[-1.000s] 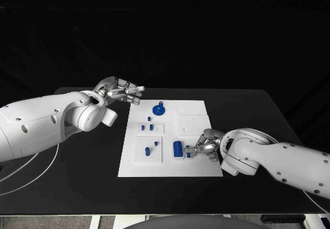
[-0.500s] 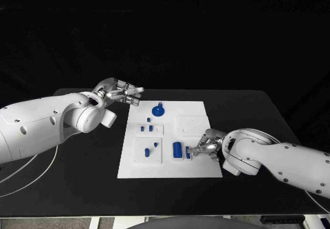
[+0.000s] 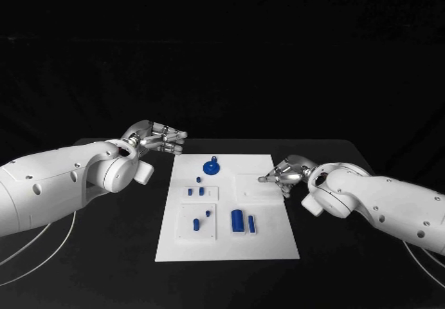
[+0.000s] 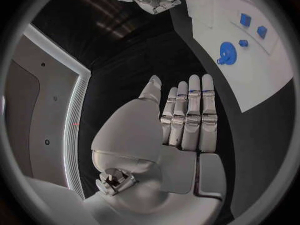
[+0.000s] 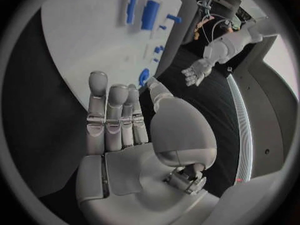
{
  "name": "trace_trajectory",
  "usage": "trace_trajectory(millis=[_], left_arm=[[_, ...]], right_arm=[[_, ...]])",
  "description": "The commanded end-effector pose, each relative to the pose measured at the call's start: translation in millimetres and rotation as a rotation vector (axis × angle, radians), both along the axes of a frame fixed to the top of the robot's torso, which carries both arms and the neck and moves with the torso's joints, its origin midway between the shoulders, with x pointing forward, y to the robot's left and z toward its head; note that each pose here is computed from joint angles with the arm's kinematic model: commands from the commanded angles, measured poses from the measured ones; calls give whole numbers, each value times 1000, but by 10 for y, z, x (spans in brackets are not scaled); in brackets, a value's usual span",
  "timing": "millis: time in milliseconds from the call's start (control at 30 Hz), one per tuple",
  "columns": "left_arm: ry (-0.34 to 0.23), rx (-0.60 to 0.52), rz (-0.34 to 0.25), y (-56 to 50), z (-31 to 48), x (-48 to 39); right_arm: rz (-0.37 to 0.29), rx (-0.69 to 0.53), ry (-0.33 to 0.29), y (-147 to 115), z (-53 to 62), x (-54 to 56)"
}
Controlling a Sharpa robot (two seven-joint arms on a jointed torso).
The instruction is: Assemble the parts on the task board
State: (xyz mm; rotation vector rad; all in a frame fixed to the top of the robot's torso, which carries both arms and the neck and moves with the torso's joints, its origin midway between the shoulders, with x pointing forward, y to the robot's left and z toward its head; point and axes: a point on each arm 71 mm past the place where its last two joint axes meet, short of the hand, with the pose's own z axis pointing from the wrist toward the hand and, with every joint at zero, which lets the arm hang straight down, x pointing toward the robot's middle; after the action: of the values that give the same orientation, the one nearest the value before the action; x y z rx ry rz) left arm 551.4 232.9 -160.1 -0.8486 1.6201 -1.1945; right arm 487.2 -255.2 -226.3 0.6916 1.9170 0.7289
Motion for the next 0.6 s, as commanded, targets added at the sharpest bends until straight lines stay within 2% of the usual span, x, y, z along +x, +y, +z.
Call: trace_trajectory(millis=[33, 100, 200, 300, 433, 600], left_arm=[[-31, -75, 51, 58, 41, 75], [-40, -90, 71, 106, 48, 129], [-47, -110, 94, 169, 57, 192], [-49, -138, 113, 217, 59, 252], [-48, -183, 130, 253, 37, 320], [-50, -213, 150, 271, 0, 371]], right_arm=[[-13, 296, -154, -45, 175, 230], [-47, 351, -191, -124, 213, 395], [-87, 425, -217, -191, 242, 579], [-107, 490, -233, -224, 253, 717], [-125, 560, -248, -240, 239, 842], [-140, 595, -258, -251, 211, 910]])
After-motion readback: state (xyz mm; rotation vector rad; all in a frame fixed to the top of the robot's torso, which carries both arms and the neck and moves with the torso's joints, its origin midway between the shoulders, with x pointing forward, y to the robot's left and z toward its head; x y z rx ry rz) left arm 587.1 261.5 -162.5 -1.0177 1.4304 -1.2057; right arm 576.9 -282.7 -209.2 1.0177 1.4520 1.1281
